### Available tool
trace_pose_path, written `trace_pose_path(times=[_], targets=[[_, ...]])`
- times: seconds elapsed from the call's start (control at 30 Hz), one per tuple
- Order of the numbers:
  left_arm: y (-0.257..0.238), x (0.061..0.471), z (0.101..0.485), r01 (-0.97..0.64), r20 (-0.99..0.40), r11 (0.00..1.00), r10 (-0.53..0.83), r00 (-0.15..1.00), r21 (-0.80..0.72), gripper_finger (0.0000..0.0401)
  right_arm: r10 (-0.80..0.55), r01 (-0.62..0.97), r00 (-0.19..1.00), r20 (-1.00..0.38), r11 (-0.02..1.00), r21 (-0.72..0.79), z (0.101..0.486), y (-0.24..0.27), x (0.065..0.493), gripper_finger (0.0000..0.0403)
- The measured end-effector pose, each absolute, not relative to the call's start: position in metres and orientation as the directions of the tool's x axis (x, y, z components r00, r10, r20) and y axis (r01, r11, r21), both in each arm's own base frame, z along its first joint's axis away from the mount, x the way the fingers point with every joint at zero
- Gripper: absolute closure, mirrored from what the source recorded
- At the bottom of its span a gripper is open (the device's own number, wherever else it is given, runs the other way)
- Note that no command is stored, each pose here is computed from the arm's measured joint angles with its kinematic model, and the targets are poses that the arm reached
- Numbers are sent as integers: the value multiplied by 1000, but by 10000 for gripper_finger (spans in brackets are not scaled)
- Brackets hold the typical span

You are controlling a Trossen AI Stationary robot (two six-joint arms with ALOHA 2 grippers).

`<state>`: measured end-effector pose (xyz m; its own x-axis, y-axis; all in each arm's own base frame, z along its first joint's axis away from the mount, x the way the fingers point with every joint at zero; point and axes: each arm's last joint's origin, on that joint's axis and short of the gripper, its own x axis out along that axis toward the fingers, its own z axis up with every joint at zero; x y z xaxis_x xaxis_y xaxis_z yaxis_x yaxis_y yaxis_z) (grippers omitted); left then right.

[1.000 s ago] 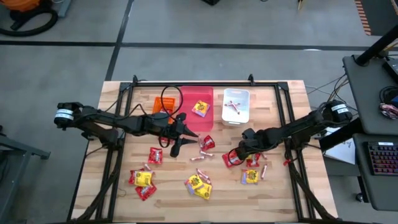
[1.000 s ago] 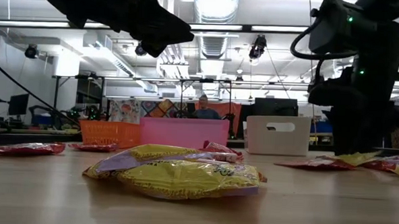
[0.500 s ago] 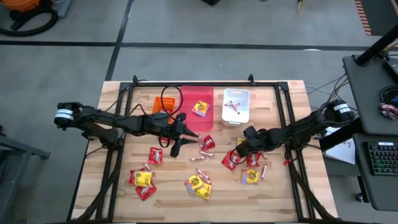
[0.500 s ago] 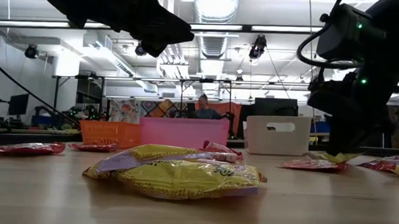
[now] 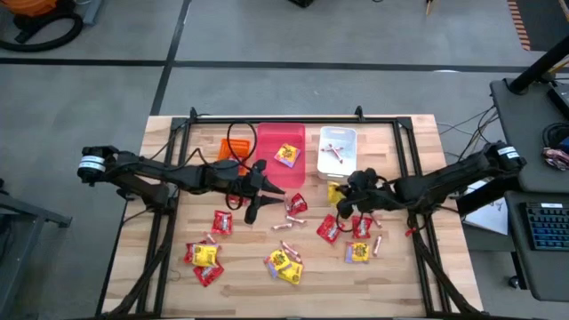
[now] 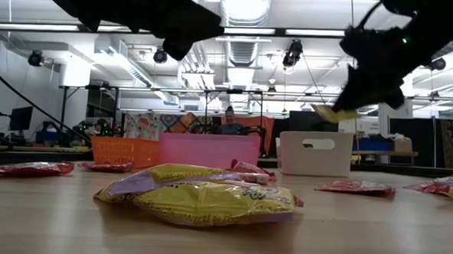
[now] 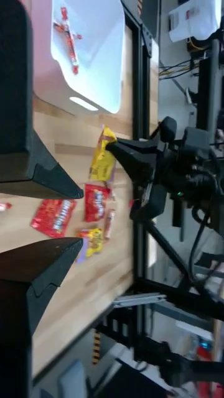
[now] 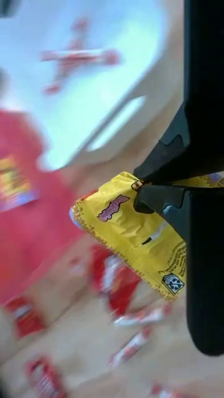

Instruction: Organize candy in baskets

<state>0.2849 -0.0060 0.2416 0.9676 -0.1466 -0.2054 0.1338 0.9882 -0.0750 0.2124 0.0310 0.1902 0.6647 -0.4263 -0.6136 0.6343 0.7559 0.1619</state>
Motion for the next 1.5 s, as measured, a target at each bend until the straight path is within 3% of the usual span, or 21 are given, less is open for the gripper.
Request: trace_pose_path(times=[0.23,0.43,0.63,0.97,1.3,1.4,1.5], targets=[[-6,286,246,128,-164,985,-147,976,-120,301,-428,490,813,-395,869,69,203,39,239,394],[-5,286,245,78,-166,988,-100,981,-136,264,-444,429,886,-133,894,-125,207,46,270,394],[0,285,242,-67,-197,991,44,979,-113,215,-511,508,858,57,823,-254,199,49,289,394],[0,290,239,-89,-181,988,65,981,-128,186,-596,577,796,101,698,-424,189,59,335,394],[0,302,215,-119,-246,983,82,966,-139,202,-602,585,790,117,681,-440,196,62,346,394],[1,303,214,-122,-241,983,87,967,-134,243,-602,587,790,115,691,-421,196,62,346,394],[1,303,216,-120,-236,986,90,967,-116,308,-589,583,800,115,717,-383,195,62,345,394]])
